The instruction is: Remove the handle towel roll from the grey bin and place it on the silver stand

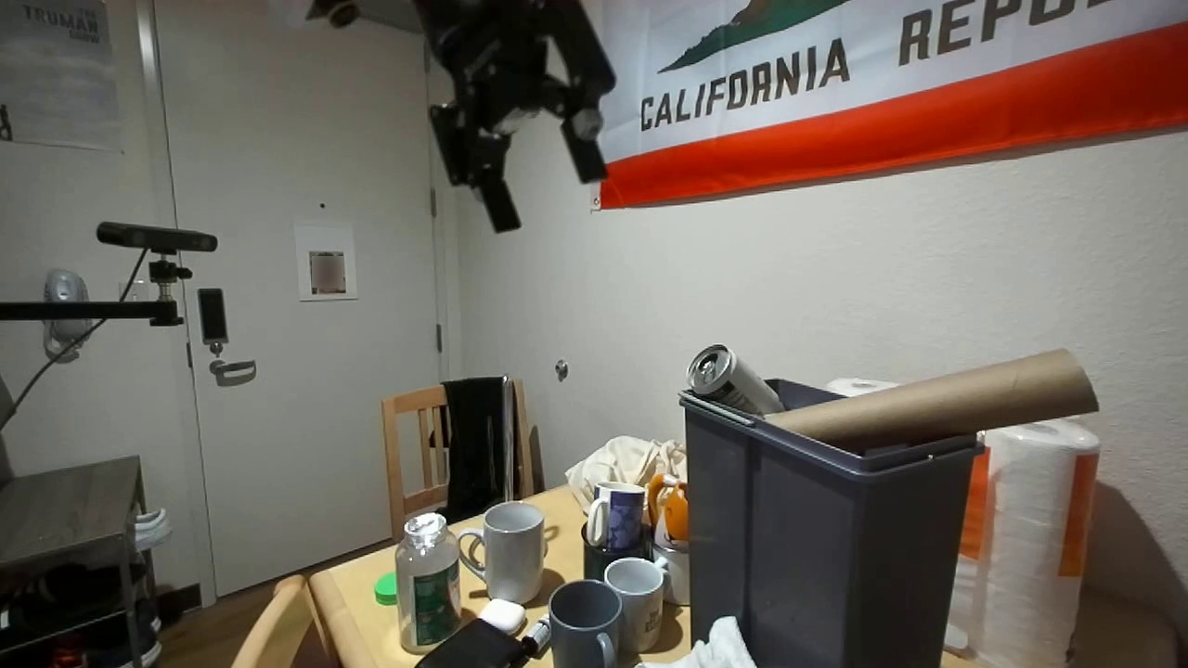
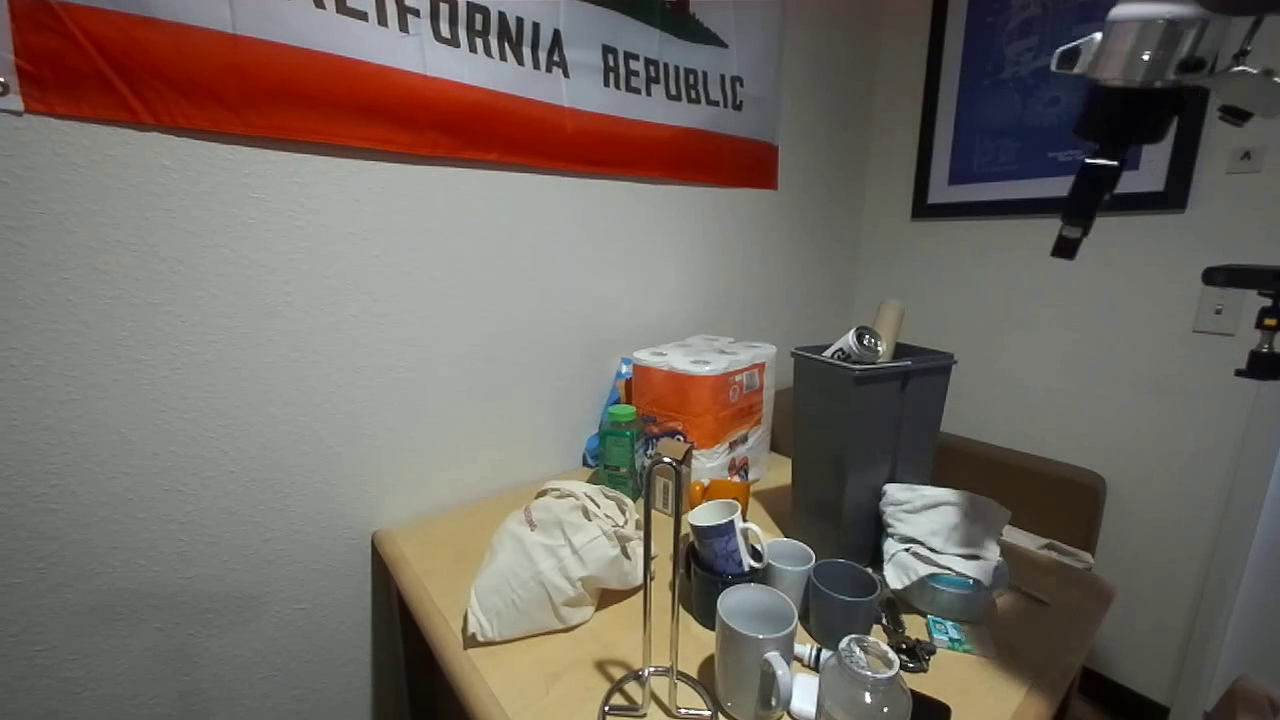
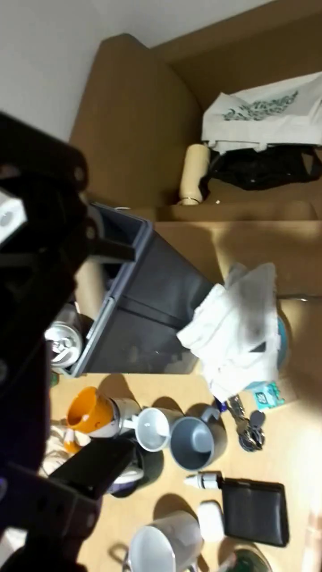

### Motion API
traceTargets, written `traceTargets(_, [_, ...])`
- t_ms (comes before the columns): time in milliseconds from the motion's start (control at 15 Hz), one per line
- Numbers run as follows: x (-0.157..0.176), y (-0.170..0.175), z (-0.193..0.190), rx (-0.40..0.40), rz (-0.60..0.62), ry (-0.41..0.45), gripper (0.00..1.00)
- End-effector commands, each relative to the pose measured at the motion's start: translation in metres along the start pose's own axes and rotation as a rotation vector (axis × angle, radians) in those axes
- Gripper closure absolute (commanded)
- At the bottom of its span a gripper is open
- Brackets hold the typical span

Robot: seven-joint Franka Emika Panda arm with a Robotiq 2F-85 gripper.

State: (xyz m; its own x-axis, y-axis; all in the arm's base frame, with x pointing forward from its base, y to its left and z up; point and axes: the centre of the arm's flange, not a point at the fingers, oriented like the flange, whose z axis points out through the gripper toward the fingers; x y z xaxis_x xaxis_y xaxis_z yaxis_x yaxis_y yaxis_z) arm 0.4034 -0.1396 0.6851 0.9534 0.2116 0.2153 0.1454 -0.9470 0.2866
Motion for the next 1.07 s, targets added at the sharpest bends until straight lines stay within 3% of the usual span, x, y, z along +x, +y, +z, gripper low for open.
traceTargets(0, [0.059, 0.058, -0.031, -0.050, -0.010, 0.069, 0.00])
traceTargets(267, [0.084, 0.102, -0.031, -0.039, 0.029, 0.125, 0.00])
traceTargets(333, [0.083, 0.104, -0.026, -0.029, 0.056, 0.107, 0.00])
traceTargets(400, [0.064, 0.082, -0.025, -0.041, 0.037, 0.112, 0.00])
traceTargets(1000, [0.076, 0.095, -0.016, -0.045, 0.060, 0.103, 0.00])
